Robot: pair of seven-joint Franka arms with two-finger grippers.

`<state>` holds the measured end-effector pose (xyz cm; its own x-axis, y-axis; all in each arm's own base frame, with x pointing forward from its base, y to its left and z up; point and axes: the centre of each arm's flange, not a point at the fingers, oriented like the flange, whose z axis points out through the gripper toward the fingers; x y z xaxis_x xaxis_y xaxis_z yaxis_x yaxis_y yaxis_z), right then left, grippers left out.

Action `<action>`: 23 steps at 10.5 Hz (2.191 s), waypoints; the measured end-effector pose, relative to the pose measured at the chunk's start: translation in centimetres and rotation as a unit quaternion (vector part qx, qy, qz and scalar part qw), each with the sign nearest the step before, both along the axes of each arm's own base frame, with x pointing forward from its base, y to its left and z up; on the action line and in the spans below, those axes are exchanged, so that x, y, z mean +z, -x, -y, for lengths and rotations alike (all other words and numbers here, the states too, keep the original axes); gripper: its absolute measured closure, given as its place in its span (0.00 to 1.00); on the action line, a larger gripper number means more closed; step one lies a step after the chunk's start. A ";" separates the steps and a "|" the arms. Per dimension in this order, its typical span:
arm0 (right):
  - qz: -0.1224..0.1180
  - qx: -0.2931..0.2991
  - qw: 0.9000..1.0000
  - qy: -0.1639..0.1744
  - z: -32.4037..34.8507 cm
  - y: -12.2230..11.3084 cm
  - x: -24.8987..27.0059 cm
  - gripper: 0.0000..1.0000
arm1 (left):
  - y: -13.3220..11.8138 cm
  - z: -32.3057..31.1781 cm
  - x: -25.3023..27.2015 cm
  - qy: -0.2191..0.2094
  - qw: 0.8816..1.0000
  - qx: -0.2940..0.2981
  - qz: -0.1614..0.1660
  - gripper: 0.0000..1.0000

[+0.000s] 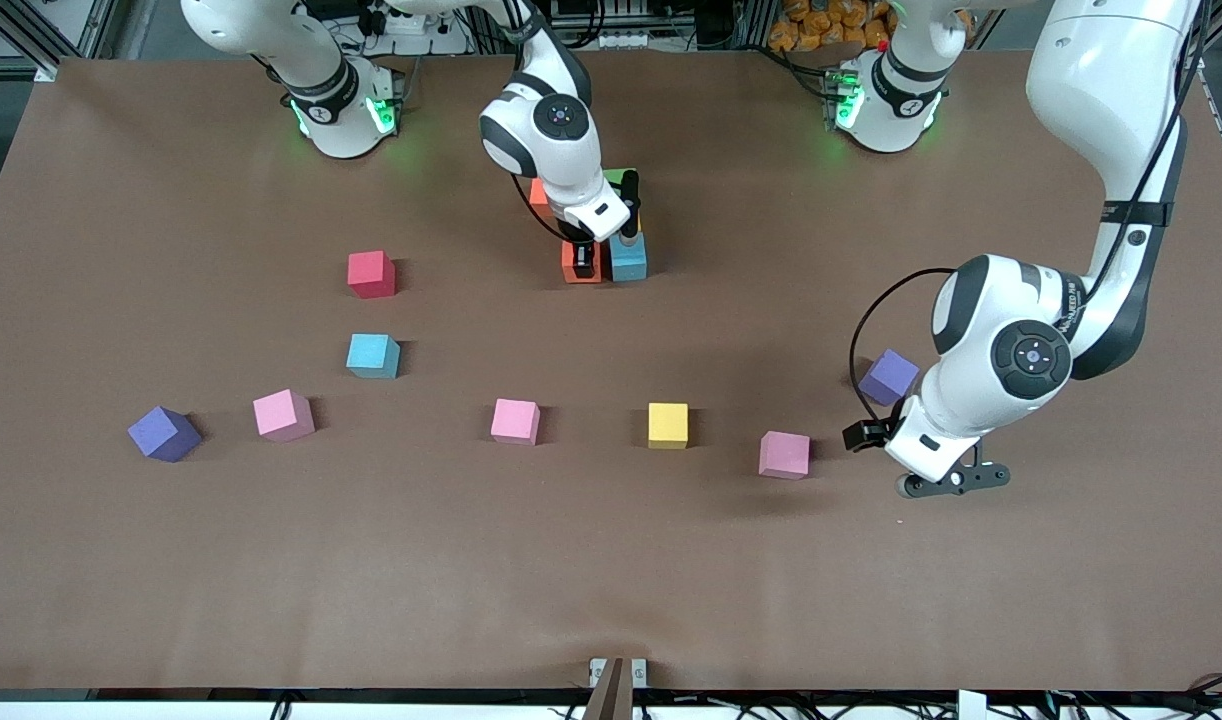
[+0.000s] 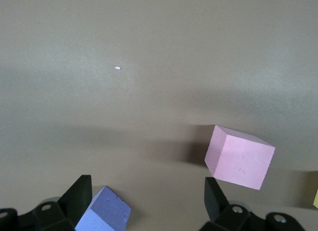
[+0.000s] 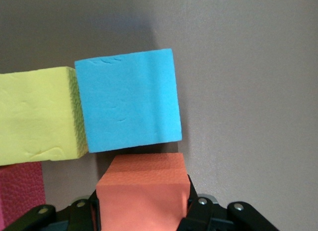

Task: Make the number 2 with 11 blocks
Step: 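Lower the orange cube below the cyan cube and open the right gripper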

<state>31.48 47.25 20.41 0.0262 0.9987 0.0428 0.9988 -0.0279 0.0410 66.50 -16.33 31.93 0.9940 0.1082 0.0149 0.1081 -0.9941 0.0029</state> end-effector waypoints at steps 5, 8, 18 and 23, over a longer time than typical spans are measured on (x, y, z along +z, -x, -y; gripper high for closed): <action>0.000 0.010 1.000 0.000 -0.9 0.8 -0.3 0.41 | -0.1 0.2 -0.5 0.003 1.000 -0.001 0.004 0.00; 0.002 0.015 1.000 -0.001 -1.4 1.1 -0.2 0.41 | -0.3 0.3 -0.6 0.006 1.000 -0.001 0.009 0.00; 0.001 0.015 1.000 0.001 -1.4 1.1 -0.5 0.41 | -0.3 0.2 -0.9 0.006 1.000 -0.001 0.009 0.00; 0.001 0.014 1.000 0.000 -1.6 1.0 -0.5 0.41 | -0.3 0.2 -1.3 0.006 1.000 -0.001 0.006 0.00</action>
<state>30.47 48.81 19.87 -0.0029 0.9991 0.0426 0.9991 0.0010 0.0428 66.82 -16.52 30.61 0.9939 0.1073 0.0247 0.1070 -0.9941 0.0161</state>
